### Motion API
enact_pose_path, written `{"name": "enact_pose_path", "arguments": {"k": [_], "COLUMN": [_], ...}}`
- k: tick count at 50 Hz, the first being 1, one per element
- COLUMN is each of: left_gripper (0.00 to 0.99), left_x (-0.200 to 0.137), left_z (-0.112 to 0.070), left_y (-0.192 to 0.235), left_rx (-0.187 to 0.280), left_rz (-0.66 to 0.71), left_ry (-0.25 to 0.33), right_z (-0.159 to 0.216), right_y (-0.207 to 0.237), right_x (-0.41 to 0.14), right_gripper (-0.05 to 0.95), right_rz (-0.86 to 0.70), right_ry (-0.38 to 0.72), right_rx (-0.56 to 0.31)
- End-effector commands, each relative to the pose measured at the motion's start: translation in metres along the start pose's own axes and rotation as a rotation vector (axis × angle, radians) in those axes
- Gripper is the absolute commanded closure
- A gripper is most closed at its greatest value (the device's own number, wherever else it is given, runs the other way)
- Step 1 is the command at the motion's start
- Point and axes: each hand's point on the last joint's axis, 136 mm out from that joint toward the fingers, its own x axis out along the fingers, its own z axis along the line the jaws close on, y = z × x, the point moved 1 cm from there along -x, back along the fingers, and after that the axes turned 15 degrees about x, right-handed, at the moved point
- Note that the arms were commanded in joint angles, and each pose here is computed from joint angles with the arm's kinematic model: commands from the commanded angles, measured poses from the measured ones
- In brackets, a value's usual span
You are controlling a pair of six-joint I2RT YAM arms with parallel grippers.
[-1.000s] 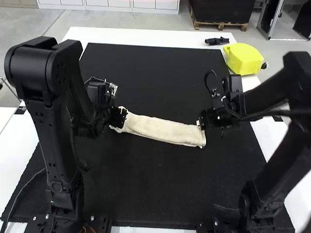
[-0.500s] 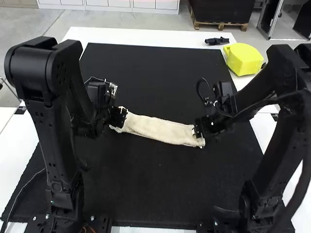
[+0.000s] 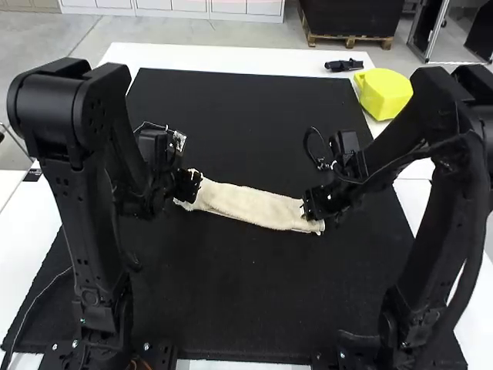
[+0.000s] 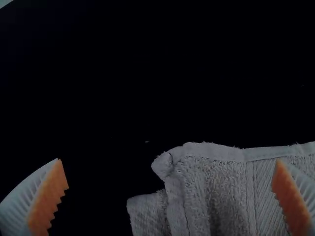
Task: Fold the towel.
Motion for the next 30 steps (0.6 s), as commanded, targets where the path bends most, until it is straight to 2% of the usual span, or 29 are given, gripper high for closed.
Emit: {"name": "enact_pose_path", "arguments": {"k": [1, 2, 4, 7, 10, 16, 22, 30], "left_gripper": [0.030, 0.030, 0.030, 0.030, 0.030, 0.030, 0.030, 0.030], "left_x": [0.000, 0.000, 0.000, -0.001, -0.001, 0.000, 0.000, 0.000], "left_z": [0.001, 0.001, 0.002, 0.002, 0.003, 0.004, 0.005, 0.006], "left_y": [-0.004, -0.005, -0.006, -0.007, -0.008, -0.010, -0.011, -0.013], "left_rx": [0.014, 0.012, 0.013, 0.013, 0.013, 0.014, 0.014, 0.014], "left_rz": [-0.011, -0.013, -0.018, -0.018, -0.021, -0.025, -0.026, -0.030], "left_ry": [-0.009, -0.010, -0.013, -0.013, -0.014, -0.016, -0.017, -0.019], "right_z": [-0.013, -0.015, -0.019, -0.024, -0.028, -0.034, -0.042, -0.070], "right_y": [0.020, 0.019, 0.016, 0.015, 0.016, 0.025, 0.024, 0.010], "right_x": [0.012, 0.012, 0.011, 0.011, 0.009, 0.008, 0.007, -0.001], "right_gripper": [0.55, 0.61, 0.83, 0.90, 0.91, 0.91, 0.91, 0.91], "right_rz": [0.088, 0.087, 0.079, 0.082, 0.098, 0.134, 0.122, 0.062], "right_ry": [0.017, 0.019, 0.025, 0.037, 0.045, 0.069, 0.083, 0.162], "right_rx": [0.062, 0.069, 0.091, 0.102, 0.097, 0.027, 0.038, 0.035]}}
